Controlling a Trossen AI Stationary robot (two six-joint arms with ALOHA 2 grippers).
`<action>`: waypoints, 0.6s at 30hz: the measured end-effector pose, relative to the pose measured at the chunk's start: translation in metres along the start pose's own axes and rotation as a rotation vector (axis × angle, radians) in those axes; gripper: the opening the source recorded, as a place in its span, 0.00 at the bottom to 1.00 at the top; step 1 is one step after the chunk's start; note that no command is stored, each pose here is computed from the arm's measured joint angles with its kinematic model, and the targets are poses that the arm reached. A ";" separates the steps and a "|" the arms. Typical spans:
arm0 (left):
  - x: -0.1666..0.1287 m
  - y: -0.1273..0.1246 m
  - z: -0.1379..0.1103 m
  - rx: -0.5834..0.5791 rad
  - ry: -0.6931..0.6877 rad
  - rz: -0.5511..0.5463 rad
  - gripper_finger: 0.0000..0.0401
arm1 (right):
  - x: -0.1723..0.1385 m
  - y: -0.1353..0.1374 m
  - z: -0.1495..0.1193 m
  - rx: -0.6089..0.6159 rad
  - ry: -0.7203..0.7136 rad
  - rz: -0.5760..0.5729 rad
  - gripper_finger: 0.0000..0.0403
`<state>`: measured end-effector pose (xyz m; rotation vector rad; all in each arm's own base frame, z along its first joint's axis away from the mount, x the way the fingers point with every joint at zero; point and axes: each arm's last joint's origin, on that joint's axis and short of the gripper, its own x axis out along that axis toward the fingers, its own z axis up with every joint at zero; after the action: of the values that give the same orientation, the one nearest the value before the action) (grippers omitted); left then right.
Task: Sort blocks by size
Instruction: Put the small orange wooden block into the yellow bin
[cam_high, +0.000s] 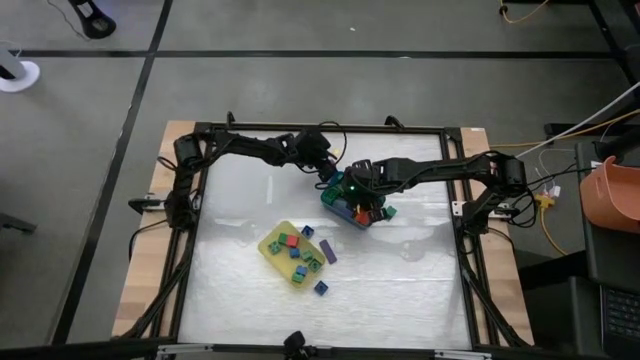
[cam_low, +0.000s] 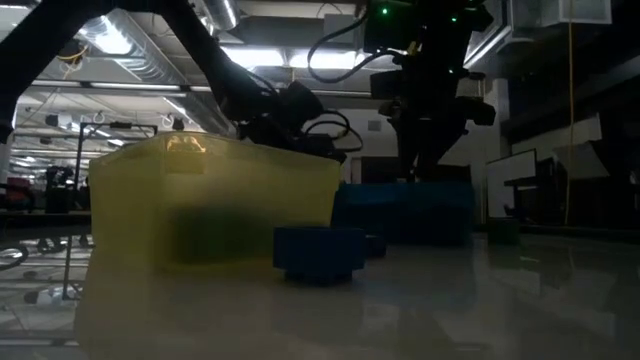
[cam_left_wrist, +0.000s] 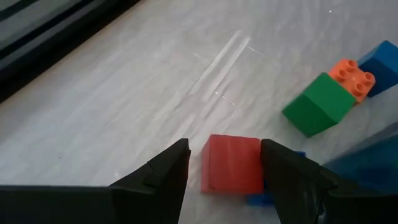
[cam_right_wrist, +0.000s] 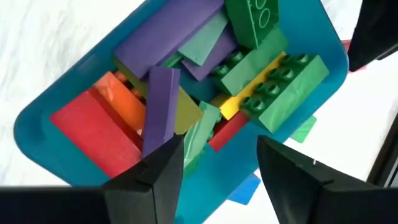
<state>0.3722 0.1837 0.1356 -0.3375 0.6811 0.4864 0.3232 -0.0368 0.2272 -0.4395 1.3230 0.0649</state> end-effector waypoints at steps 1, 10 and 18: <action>0.000 0.000 0.000 0.004 0.001 0.001 0.46 | 0.000 0.000 0.000 0.000 0.000 0.000 0.50; 0.000 0.000 -0.002 0.051 0.024 0.005 0.46 | 0.000 0.000 0.000 -0.003 0.001 0.000 0.50; -0.001 0.001 -0.006 0.037 0.078 0.012 0.46 | 0.000 0.000 0.000 -0.002 0.001 0.000 0.50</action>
<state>0.3675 0.1812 0.1318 -0.3191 0.7676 0.4738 0.3231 -0.0369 0.2273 -0.4413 1.3241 0.0665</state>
